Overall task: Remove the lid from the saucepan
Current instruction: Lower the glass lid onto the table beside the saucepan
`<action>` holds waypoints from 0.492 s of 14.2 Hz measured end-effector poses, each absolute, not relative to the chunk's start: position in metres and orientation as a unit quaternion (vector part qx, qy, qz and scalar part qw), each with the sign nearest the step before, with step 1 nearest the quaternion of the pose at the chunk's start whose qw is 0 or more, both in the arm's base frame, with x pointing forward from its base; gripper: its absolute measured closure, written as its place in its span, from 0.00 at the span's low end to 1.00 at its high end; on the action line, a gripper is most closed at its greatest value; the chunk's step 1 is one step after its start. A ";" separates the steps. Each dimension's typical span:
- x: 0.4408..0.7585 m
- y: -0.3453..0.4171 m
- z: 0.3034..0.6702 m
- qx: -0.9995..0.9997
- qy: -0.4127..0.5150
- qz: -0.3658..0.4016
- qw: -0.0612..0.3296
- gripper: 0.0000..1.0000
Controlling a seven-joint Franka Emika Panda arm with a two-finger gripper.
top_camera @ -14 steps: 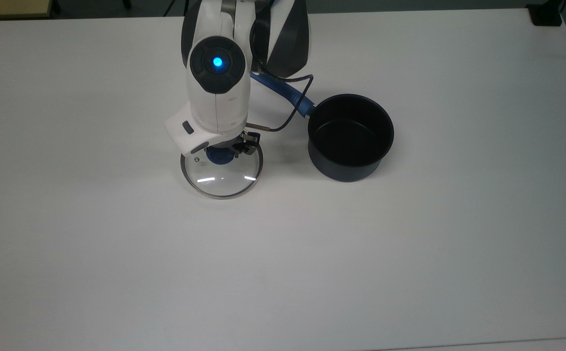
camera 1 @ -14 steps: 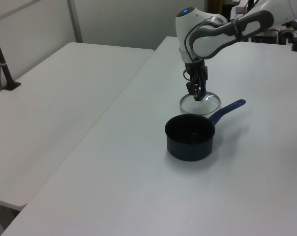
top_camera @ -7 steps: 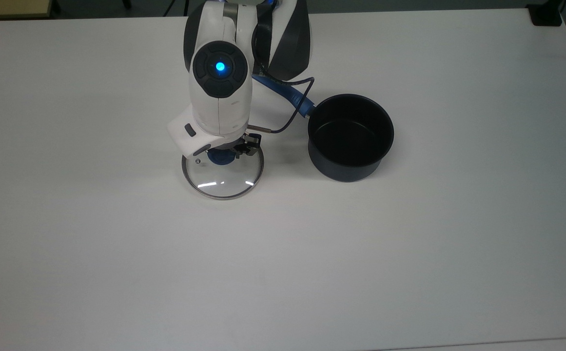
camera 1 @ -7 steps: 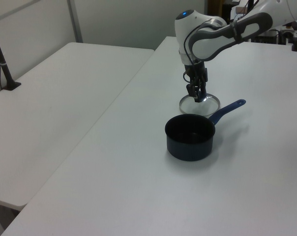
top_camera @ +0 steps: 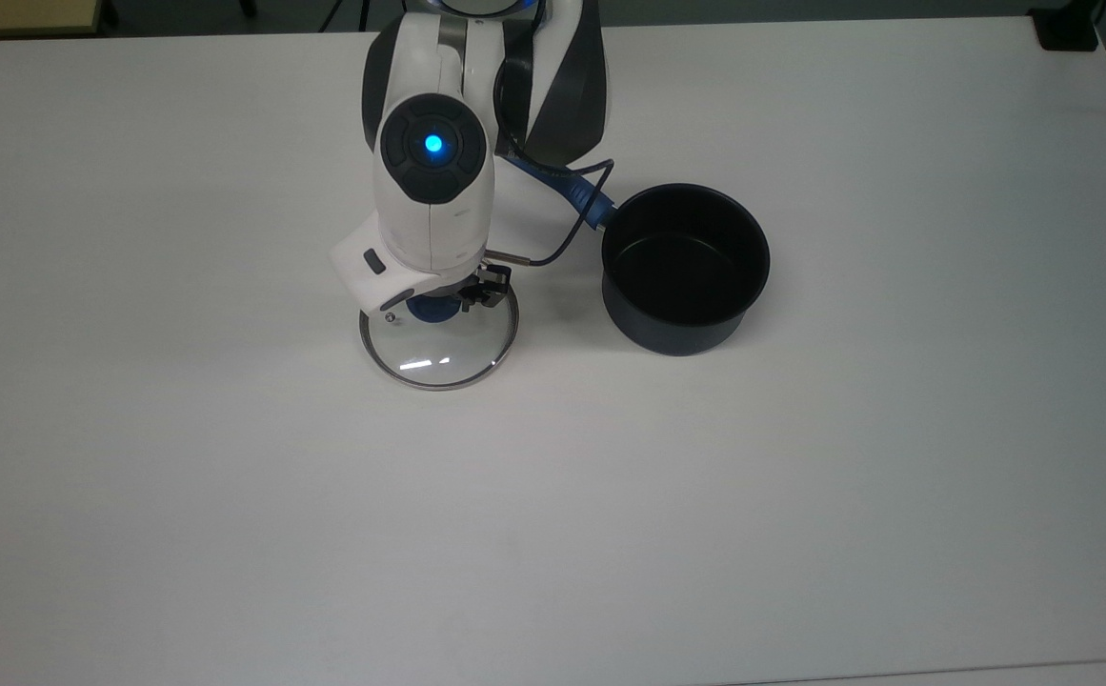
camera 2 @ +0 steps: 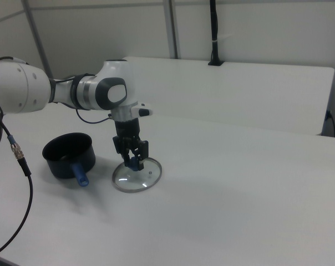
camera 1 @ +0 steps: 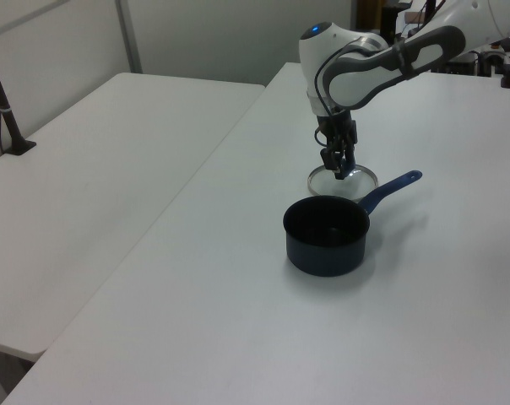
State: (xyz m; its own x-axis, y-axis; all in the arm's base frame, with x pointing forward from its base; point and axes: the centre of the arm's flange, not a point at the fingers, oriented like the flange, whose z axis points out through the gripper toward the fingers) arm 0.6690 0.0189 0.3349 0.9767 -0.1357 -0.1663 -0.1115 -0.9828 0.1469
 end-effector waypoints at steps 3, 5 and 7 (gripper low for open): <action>0.669 0.019 0.334 0.992 -0.062 -0.089 0.069 0.28; 0.671 0.019 0.337 0.992 -0.062 -0.085 0.069 0.11; 0.675 0.023 0.356 0.994 -0.060 -0.070 0.066 0.00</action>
